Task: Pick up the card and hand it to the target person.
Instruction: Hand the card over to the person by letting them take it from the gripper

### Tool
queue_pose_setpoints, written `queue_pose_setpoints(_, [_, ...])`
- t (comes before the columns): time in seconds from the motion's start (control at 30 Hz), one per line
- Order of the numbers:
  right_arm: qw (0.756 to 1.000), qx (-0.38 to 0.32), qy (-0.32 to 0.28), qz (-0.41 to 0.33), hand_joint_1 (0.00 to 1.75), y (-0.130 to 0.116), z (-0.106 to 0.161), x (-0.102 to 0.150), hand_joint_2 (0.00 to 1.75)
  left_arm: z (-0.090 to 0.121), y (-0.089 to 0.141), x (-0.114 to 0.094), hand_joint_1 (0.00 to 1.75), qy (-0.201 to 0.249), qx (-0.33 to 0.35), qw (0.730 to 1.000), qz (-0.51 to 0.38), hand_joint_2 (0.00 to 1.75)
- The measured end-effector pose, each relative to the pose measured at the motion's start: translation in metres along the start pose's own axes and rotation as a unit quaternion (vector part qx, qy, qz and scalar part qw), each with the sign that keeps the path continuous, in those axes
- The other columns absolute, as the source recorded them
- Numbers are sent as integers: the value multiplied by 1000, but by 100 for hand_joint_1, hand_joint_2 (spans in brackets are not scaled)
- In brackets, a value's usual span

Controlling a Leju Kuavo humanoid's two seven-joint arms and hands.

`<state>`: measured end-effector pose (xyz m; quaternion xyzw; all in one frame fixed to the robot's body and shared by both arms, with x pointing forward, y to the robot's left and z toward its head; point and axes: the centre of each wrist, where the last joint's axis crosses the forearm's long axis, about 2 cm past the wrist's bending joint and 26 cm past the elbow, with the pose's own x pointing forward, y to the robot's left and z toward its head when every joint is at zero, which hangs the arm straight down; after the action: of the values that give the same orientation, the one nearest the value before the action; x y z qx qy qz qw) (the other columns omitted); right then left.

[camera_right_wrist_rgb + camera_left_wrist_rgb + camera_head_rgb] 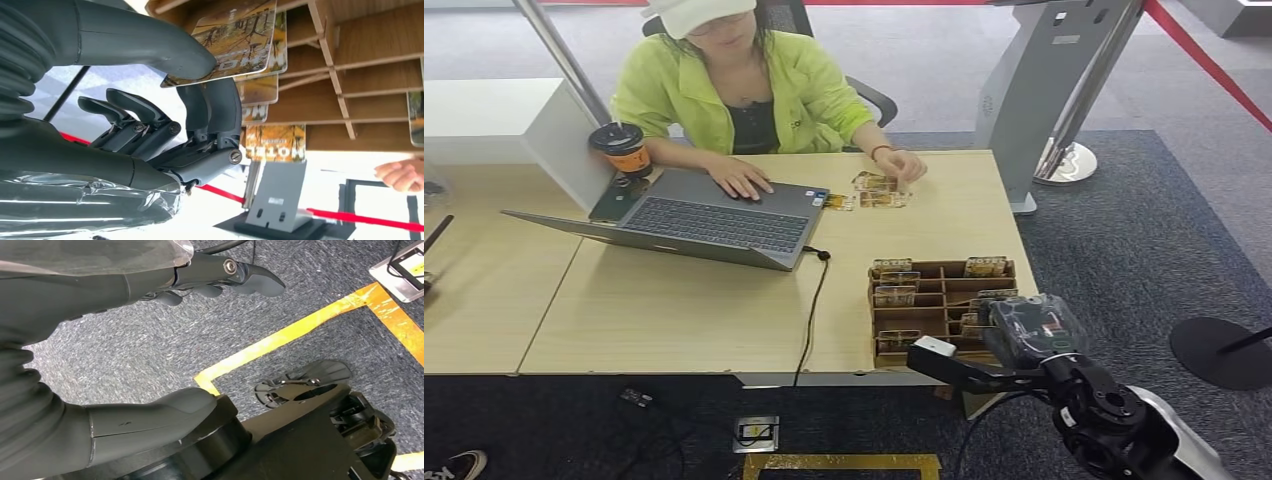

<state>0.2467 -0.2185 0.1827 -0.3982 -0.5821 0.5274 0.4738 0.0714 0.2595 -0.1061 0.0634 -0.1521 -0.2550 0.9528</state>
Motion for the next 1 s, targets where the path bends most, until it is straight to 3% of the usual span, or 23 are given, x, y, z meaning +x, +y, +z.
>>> queue_pose_setpoints(0.27, [999, -25, -12, 16, 175, -23, 2, -4, 175, 0, 0, 0, 0, 0, 1, 1000, 5, 175])
queue_pose_setpoints(0.63, [992, -120, -23, 30, 175, -74, 0, -9, 175, 0, -1, 0, 0, 0, 2, 1000, 6, 175])
queue_pose_setpoints(1.0, [980, -188, -45, 36, 175, -101, -25, -10, 175, -1, 1, 8, 0, -4, -7, 1000, -16, 175])
